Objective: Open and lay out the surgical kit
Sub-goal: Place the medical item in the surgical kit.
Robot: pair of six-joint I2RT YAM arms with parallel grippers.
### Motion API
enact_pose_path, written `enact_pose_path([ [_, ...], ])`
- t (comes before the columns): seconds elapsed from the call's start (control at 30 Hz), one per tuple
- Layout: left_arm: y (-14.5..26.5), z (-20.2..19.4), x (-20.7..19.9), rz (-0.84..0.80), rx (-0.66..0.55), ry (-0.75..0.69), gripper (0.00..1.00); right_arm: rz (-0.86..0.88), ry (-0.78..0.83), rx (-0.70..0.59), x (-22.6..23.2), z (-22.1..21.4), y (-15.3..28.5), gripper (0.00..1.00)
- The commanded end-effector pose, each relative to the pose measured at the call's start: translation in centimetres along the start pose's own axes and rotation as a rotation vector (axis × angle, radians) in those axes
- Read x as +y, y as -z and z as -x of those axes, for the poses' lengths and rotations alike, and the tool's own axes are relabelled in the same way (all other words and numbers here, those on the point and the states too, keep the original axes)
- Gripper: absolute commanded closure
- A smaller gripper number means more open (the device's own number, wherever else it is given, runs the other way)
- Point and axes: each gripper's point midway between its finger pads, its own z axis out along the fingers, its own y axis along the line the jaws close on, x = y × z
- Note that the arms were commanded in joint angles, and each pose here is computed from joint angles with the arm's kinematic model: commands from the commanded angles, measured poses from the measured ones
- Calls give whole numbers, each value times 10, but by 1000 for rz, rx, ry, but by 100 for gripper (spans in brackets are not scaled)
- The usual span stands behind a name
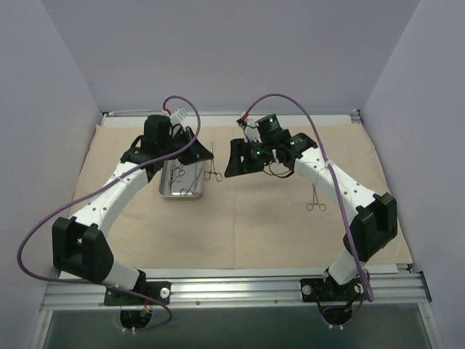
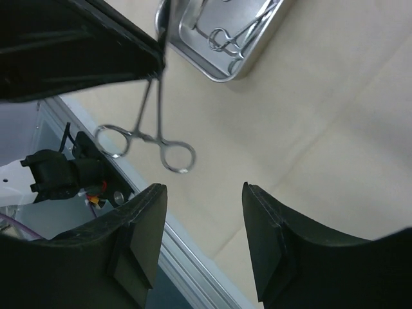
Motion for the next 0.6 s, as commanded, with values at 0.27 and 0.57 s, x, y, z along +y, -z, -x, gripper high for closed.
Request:
enact_pose_path([
  [0.27, 16, -21, -31, -39, -24, -19, 98, 41, -31, -125, 45, 32, 3, 50],
  [0.57, 16, -14, -31, -17, -59, -17, 98, 17, -62, -110, 47, 33, -4, 50],
])
